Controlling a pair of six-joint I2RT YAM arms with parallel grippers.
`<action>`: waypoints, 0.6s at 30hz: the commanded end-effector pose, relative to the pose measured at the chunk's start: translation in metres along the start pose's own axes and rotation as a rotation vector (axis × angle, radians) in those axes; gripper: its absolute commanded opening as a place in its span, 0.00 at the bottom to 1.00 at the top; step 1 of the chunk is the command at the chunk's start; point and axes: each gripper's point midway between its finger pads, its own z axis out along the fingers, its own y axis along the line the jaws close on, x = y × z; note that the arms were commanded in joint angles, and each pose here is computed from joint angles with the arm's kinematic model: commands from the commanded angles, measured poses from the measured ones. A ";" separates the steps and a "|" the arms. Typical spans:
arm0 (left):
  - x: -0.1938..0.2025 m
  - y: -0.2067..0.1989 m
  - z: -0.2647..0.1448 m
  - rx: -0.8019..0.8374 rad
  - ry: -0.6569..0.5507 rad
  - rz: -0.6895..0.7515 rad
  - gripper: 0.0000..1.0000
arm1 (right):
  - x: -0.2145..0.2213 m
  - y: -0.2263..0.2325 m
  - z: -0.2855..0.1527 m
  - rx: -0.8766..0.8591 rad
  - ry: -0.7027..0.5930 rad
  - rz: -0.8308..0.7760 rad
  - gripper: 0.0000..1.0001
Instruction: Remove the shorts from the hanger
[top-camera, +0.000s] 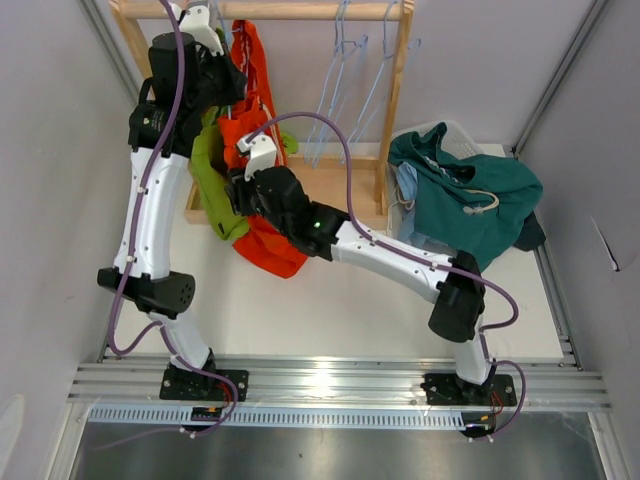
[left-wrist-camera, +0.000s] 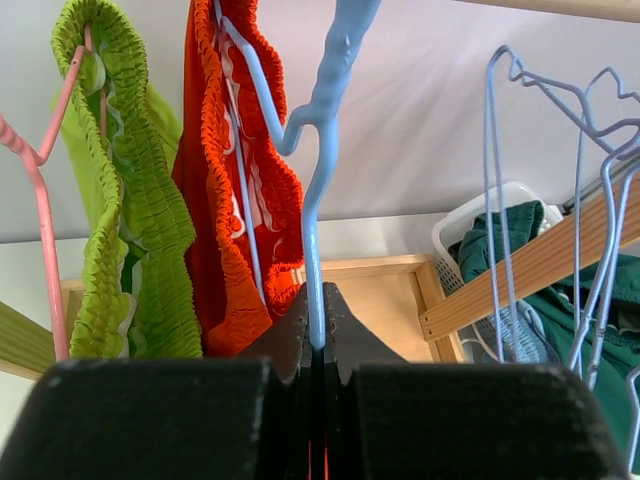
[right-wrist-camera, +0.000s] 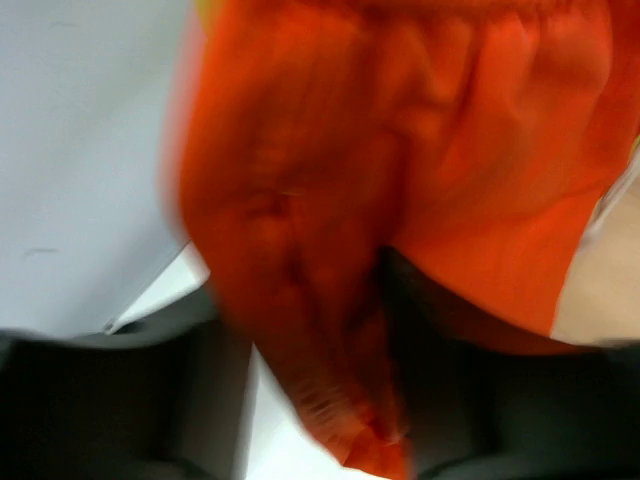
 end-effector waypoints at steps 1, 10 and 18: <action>-0.061 -0.012 -0.042 0.055 -0.183 -0.021 0.00 | 0.011 -0.003 0.009 0.028 0.009 0.019 0.38; -0.064 -0.003 -0.040 0.047 -0.191 -0.033 0.00 | 0.055 0.013 -0.045 0.042 0.114 0.050 0.00; -0.060 0.001 -0.028 0.030 -0.181 -0.029 0.00 | 0.100 0.053 -0.139 0.053 0.200 0.007 0.00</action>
